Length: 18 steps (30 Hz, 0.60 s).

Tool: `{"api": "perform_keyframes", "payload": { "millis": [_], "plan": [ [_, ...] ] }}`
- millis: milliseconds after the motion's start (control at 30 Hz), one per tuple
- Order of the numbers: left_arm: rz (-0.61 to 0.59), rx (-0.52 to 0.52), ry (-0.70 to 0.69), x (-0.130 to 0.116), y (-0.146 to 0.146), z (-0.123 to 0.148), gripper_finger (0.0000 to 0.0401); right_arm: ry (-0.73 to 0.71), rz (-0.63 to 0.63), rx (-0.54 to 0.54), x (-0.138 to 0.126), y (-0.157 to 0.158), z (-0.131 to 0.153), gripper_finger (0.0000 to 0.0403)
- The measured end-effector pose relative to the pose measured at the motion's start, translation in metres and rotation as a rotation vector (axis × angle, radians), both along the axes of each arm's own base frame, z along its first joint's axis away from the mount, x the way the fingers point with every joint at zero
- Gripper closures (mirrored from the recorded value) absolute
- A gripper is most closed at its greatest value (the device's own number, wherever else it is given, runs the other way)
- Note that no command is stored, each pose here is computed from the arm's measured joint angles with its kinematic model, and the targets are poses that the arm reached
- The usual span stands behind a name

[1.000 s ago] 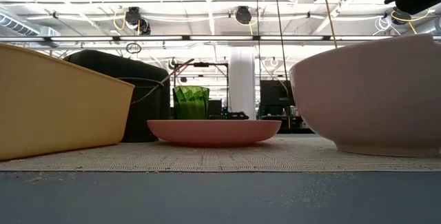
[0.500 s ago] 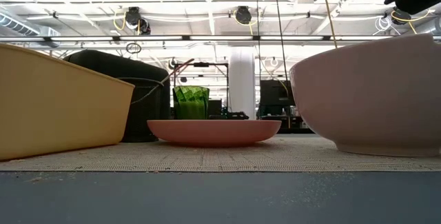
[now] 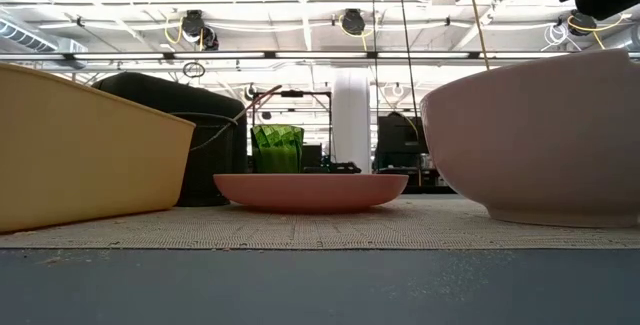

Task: Arrange a breakfast setting
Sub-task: Pour the cereal in the bowl

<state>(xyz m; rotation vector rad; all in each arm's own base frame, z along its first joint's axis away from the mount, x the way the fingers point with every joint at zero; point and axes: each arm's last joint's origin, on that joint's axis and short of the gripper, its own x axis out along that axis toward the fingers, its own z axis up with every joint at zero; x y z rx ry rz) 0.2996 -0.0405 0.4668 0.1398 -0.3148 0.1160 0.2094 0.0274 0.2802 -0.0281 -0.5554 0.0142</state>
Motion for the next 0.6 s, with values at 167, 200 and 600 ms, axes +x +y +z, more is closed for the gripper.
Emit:
{"api": "perform_keyframes", "payload": {
  "millis": [167,200,600],
  "plan": [
    [-0.002,-0.001,0.01,0.001,0.0,-0.001,0.0162,-0.024,-0.011,-0.011,-0.001,0.0,0.002,0.0054],
    [-0.002,-0.001,0.013,0.001,0.0,-0.001,0.0162,-0.028,-0.013,-0.014,-0.002,0.0,0.002,0.0063],
    [-0.005,0.021,0.143,0.004,-0.001,-0.014,0.0162,-0.04,-0.036,-0.037,-0.002,-0.001,0.003,0.0223]
  ]
}}
